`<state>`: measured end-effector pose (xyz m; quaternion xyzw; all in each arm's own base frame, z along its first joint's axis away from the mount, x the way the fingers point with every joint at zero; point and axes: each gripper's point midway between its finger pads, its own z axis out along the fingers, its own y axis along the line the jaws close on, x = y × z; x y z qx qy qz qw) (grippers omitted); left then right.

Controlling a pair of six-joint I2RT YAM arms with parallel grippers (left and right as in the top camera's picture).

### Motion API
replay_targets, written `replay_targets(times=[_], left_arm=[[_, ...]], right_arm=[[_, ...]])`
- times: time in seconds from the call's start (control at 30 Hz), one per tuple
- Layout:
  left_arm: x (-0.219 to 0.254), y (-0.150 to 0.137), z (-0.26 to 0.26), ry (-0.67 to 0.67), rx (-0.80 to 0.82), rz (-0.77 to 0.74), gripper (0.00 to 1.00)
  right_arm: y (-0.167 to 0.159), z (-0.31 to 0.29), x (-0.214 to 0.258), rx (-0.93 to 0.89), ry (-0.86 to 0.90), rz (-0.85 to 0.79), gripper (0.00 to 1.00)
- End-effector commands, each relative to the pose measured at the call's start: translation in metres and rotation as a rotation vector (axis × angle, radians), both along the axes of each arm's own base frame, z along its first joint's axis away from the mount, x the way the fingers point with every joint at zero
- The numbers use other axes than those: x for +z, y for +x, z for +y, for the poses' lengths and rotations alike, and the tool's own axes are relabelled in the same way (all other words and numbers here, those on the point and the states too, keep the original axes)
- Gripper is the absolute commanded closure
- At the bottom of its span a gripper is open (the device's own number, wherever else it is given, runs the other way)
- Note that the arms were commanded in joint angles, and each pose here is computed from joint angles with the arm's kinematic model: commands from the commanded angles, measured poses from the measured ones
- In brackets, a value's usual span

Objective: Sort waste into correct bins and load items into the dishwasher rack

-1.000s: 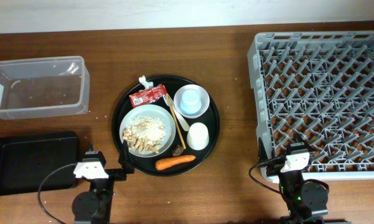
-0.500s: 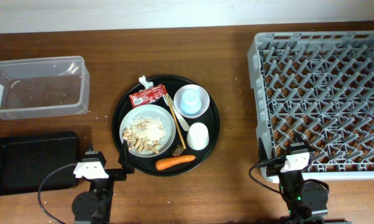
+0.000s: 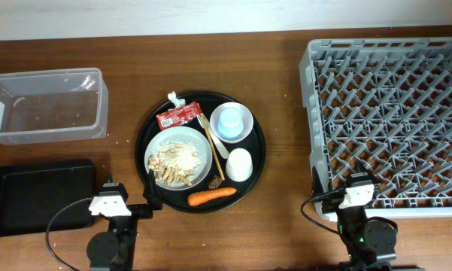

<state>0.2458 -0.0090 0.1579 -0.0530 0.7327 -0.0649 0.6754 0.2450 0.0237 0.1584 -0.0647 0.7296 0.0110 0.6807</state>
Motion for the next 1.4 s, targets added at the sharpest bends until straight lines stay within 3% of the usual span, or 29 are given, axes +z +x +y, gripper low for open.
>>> replay_targets(times=[0.0, 0.73, 0.77, 0.8, 0.83, 0.97, 1.1, 1.23, 1.3, 1.33, 1.37], left_arm=[[-0.003, 0.000, 0.001, 0.022, 0.008, 0.005, 0.01], [-0.003, 0.000, 0.001, 0.020, 0.007, 0.004, 0.01], [0.002, -0.007, -0.048, -0.197, -0.267, 0.017, 0.01], [0.006, -0.024, -0.085, -0.331, -0.490, 0.065, 0.01], [0.010, -0.035, -0.101, -0.365, -0.607, 0.081, 0.01], [0.039, -0.057, -0.124, -0.327, -0.803, -0.005, 0.01], [0.070, -0.071, -0.122, -0.237, -0.792, 0.070, 0.01], [0.085, -0.060, -0.104, -0.090, -0.662, 0.305, 0.01], [0.104, -0.053, -0.105, -0.077, -0.669, 0.308, 0.01], [0.129, -0.059, -0.118, -0.075, -0.765, 0.218, 0.01], [0.137, -0.059, -0.117, -0.071, -0.761, 0.209, 0.01]], right_arm=[[0.000, -0.002, -0.003, -0.008, 0.006, 0.007, 0.01], [0.000, -0.002, -0.003, -0.008, 0.006, 0.007, 0.01], [0.000, -0.002, -0.003, -0.008, 0.006, 0.007, 0.01], [0.000, -0.002, -0.003, -0.008, 0.007, 0.007, 0.01], [0.000, -0.002, -0.003, -0.008, 0.006, 0.007, 0.01], [0.000, -0.002, -0.003, -0.008, 0.007, 0.007, 0.01], [0.000, -0.002, -0.003, -0.008, 0.006, 0.007, 0.01], [0.000, -0.002, -0.003, -0.008, 0.006, 0.007, 0.01], [0.000, -0.002, -0.003, -0.008, 0.006, 0.007, 0.02], [0.000, -0.002, -0.003, -0.008, 0.006, 0.007, 0.01], [0.000, -0.002, -0.003, -0.008, 0.006, 0.007, 0.01]])
